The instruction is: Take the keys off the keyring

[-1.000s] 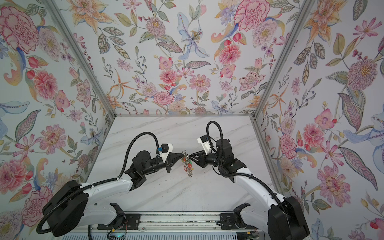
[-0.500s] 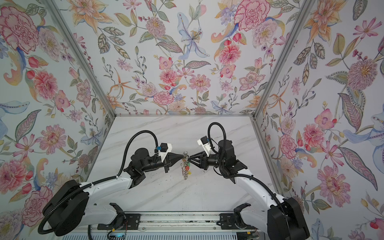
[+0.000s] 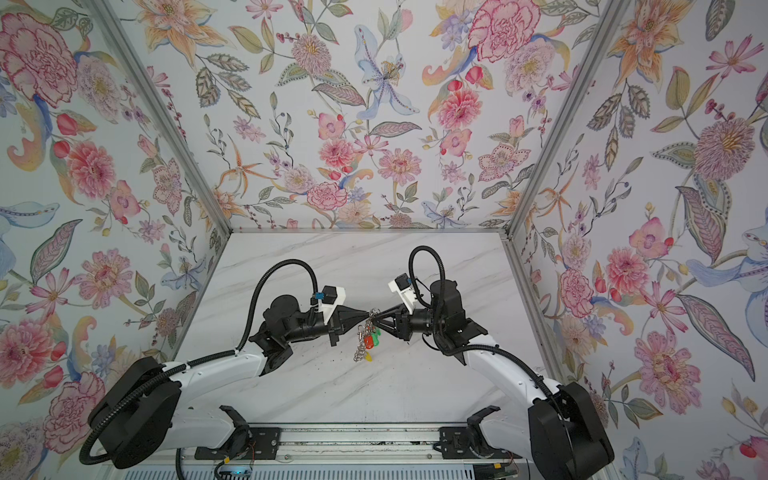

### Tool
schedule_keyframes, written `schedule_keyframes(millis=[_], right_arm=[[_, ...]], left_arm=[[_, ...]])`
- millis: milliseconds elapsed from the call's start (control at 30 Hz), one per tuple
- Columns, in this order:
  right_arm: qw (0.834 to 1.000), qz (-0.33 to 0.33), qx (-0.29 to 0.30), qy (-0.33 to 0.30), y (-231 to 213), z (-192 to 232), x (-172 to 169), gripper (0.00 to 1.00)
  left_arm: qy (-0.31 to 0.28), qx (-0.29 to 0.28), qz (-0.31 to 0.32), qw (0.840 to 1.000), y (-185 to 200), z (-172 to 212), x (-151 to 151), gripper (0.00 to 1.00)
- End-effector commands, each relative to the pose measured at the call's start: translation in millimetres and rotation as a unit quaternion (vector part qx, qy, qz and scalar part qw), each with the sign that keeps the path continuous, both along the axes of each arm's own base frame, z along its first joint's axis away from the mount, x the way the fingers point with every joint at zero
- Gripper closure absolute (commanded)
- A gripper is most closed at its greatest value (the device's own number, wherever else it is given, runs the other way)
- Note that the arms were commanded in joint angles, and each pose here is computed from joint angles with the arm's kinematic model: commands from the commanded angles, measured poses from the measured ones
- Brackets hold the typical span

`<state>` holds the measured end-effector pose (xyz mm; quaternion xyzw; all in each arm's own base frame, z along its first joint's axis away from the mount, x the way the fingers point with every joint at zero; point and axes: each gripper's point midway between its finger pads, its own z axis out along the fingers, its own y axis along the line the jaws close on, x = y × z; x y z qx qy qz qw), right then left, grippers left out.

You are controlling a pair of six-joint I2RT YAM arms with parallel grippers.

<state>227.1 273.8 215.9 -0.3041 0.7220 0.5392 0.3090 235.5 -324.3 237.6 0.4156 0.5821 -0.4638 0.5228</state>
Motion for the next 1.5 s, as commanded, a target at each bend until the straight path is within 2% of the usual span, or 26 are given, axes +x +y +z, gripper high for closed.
schedule_keyframes(millis=[0, 267, 500, 833, 1200, 1467], right_arm=[[1.000, 0.008, 0.010, -0.018, 4, 13, 1, 0.82], [1.000, 0.001, 0.013, -0.026, 3, 23, 2, 0.85], [1.000, 0.004, 0.006, -0.029, 3, 28, 0, 0.83], [1.000, 0.002, -0.008, -0.019, 3, 20, 0, 0.94], [0.999, -0.014, -0.028, -0.004, -4, 11, 4, 1.00], [0.999, -0.026, -0.028, 0.004, -9, 13, 11, 1.00]], left_arm=[[-0.042, -0.038, 0.002, 0.998, 0, 33, 5, 1.00], [-0.039, -0.032, 0.008, 0.999, 0, 28, 6, 1.00], [-0.034, -0.027, 0.020, 0.999, 4, 22, 7, 1.00], [-0.036, -0.022, 0.033, 0.999, 8, 21, 8, 1.00], [-0.044, -0.012, 0.062, 0.997, 15, 18, 12, 1.00], [-0.046, 0.003, 0.074, 0.996, 21, 11, 11, 1.00]])
